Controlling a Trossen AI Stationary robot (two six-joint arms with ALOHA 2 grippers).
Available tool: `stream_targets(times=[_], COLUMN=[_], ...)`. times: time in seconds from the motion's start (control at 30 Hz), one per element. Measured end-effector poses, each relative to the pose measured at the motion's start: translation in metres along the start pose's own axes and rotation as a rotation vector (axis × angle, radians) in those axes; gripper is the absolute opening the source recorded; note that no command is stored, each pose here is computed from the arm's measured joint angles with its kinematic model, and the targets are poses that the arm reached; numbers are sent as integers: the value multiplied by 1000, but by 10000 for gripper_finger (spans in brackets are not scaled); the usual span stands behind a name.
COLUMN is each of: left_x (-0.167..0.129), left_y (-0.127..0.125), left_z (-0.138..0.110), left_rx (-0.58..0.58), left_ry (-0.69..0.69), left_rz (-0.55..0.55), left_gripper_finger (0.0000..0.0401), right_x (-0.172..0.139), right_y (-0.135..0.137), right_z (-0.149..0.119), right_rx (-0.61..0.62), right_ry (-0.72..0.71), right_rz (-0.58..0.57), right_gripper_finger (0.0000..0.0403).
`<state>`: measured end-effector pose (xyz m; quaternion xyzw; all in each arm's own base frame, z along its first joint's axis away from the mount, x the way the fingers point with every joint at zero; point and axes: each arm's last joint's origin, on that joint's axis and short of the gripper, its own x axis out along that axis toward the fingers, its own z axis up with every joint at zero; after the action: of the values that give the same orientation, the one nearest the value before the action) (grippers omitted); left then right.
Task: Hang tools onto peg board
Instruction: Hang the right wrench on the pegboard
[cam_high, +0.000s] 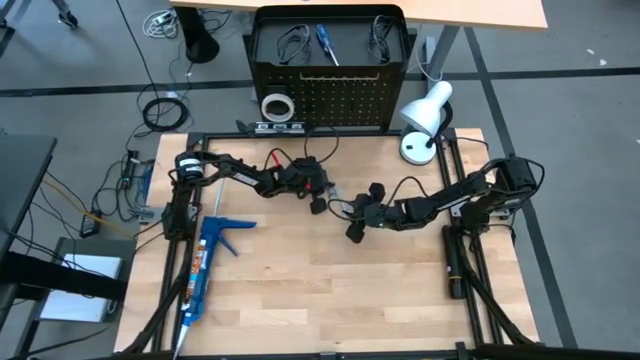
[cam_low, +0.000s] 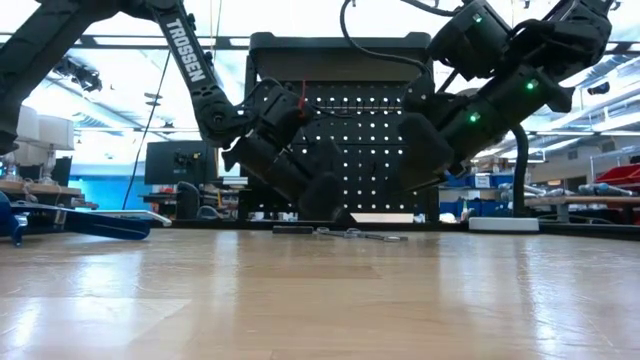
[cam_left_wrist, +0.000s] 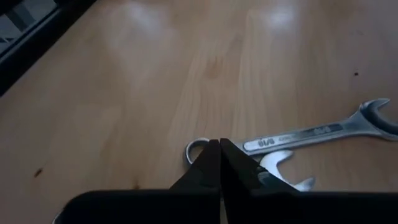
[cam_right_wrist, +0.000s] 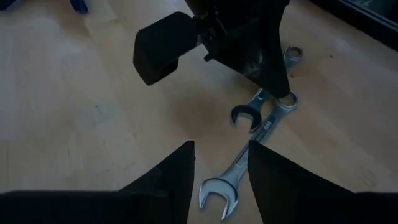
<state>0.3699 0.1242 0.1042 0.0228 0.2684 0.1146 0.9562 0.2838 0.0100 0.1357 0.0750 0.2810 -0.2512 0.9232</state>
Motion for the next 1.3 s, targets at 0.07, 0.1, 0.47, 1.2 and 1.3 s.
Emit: stream_targets(times=[0.07,0.1,0.47,1.2,1.3], left_x=[1,1,10,12,11], left_y=[0,0,5,5,5], left_z=[-1,-2,-2,0,0], left_rx=[0,-1,-80,-63,-63], left_ry=[5,4,43,86,83], left_rz=[0,2,-3,-1,-14], left_gripper_finger=[1,1,0,0,0], right_x=[0,0,0,-14,-25], right_y=[0,0,1,2,0], right_z=[0,1,1,9,18], right_rx=[11,13,-3,-10,-7], right_ry=[-3,-6,-8,-45,-68], right_rz=[2,3,9,2,12], right_gripper_finger=[155,157,166,196,195])
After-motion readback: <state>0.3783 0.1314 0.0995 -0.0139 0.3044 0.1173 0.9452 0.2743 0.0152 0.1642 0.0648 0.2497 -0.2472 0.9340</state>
